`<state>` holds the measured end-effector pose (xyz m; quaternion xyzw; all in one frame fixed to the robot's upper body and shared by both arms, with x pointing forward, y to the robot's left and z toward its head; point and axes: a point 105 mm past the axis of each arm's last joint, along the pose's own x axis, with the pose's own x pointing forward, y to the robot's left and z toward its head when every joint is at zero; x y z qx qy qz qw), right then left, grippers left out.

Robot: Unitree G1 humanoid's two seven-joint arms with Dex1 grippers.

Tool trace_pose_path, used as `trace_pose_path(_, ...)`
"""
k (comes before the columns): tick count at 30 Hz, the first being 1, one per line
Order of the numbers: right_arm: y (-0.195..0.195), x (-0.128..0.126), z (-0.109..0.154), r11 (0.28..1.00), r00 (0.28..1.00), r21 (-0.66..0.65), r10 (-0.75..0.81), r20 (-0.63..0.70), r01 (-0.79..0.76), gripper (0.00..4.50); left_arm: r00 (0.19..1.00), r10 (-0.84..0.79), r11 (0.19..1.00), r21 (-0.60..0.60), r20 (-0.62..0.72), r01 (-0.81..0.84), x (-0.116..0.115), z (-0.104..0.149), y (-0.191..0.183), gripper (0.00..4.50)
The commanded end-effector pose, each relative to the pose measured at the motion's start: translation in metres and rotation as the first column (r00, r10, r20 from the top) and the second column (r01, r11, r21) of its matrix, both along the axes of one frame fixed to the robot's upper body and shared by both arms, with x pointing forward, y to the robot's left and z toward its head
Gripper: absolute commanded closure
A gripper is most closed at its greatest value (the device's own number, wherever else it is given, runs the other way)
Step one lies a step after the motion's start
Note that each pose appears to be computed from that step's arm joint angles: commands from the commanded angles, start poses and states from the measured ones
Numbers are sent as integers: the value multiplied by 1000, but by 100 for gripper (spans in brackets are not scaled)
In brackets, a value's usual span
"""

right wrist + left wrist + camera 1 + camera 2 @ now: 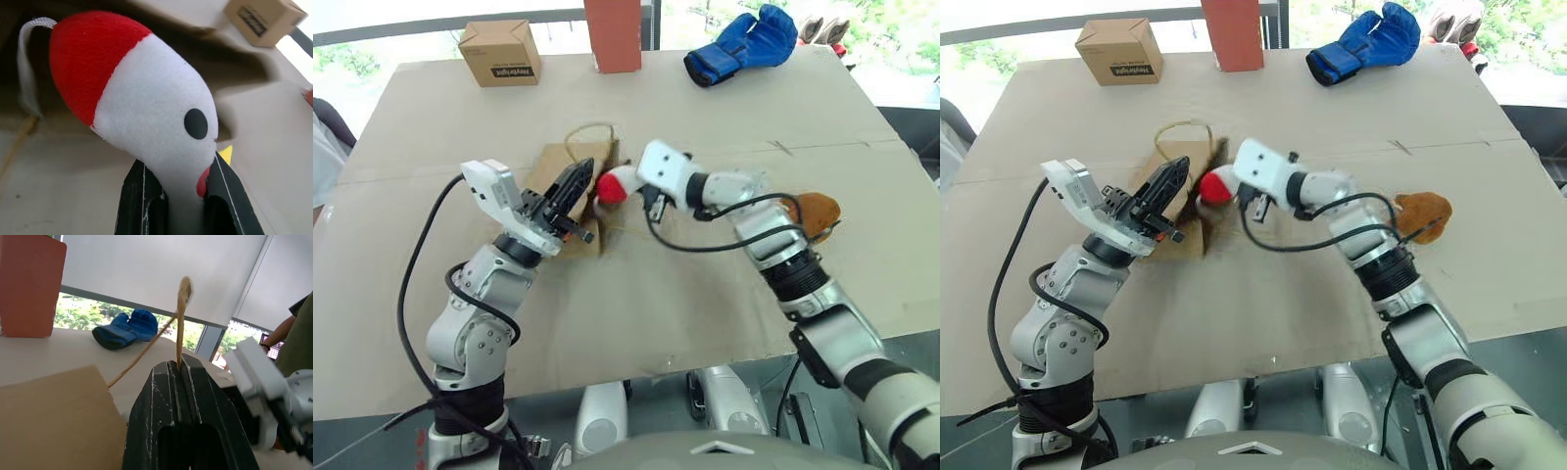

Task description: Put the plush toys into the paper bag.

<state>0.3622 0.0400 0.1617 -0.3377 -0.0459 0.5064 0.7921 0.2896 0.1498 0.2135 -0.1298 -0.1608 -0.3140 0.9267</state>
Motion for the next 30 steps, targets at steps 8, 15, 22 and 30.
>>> trace_pose_path(8, 11, 1, 0, 1000, 997, -2, 19, 70, -19, 446, 998, -7, 1000, -5, 64, 7, -10, 15, 2, 450)
trace_pose_path(15, 68, -24, -24, 957, 957, 3, 290, 32, -290, 446, 998, -57, 998, 16, 38, 57, -11, 8, -9, 450)
trace_pose_path(22, 66, -9, -6, 955, 962, 118, 271, 32, -273, 144, 998, -57, 997, 56, 41, 55, -11, 8, -5, 450)
trace_pose_path(30, -6, -15, 12, 944, 976, 279, 202, -76, -174, 52, 998, -48, 996, 72, 47, 44, -6, 7, 5, 450)
